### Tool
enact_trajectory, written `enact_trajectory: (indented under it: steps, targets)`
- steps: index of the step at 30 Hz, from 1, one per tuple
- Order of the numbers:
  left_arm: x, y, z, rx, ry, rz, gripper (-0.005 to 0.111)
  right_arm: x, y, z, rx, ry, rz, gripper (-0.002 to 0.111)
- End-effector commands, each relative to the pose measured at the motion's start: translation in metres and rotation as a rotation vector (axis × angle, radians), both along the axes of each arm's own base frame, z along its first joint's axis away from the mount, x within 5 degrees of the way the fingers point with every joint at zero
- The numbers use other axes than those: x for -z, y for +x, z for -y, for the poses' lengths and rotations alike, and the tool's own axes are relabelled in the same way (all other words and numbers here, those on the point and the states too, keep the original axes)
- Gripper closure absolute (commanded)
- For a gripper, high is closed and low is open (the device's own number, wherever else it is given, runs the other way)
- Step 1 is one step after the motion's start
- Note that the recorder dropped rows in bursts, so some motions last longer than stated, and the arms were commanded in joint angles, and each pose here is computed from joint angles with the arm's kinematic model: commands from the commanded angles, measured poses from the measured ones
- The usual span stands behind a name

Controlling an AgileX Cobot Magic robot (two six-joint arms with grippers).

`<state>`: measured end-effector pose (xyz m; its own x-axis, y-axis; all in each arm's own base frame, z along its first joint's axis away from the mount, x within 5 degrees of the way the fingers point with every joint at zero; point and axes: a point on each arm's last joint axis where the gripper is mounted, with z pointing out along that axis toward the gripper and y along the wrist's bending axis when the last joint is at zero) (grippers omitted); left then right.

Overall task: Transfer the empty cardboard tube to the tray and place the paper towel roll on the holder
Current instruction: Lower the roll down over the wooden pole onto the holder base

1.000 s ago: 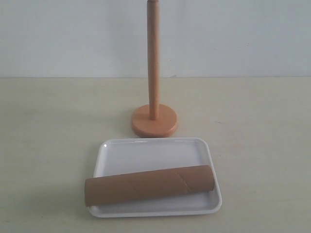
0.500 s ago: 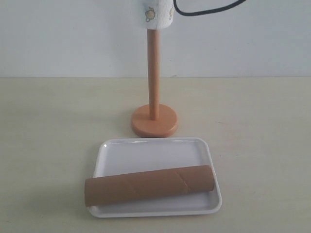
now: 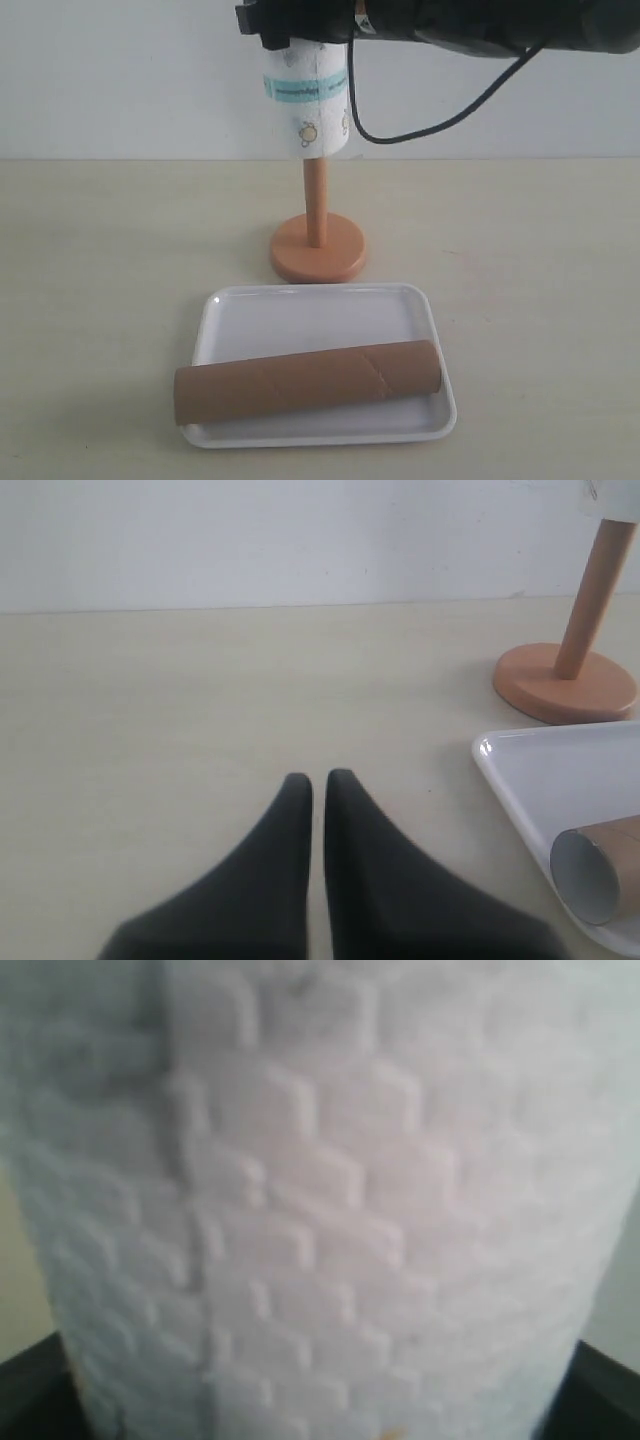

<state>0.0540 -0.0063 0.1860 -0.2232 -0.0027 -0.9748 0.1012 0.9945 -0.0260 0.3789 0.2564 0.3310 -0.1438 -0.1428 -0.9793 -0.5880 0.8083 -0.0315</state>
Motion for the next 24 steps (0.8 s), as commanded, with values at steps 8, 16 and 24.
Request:
enact_trajectory:
  steps: [8,16,24]
  targets:
    - [0.001,0.0,0.0,-0.005,-0.01,0.0,0.103,0.018,0.0,-0.004,-0.078,0.019,0.021,0.108]
    - [0.001,0.0,0.0,-0.005,-0.01,0.0,0.103,0.036,0.005,0.014,-0.03,0.12,0.076,0.108]
    - [0.001,0.0,0.0,-0.005,-0.01,0.0,0.103,0.06,-0.002,0.022,-0.006,0.115,0.111,0.108]
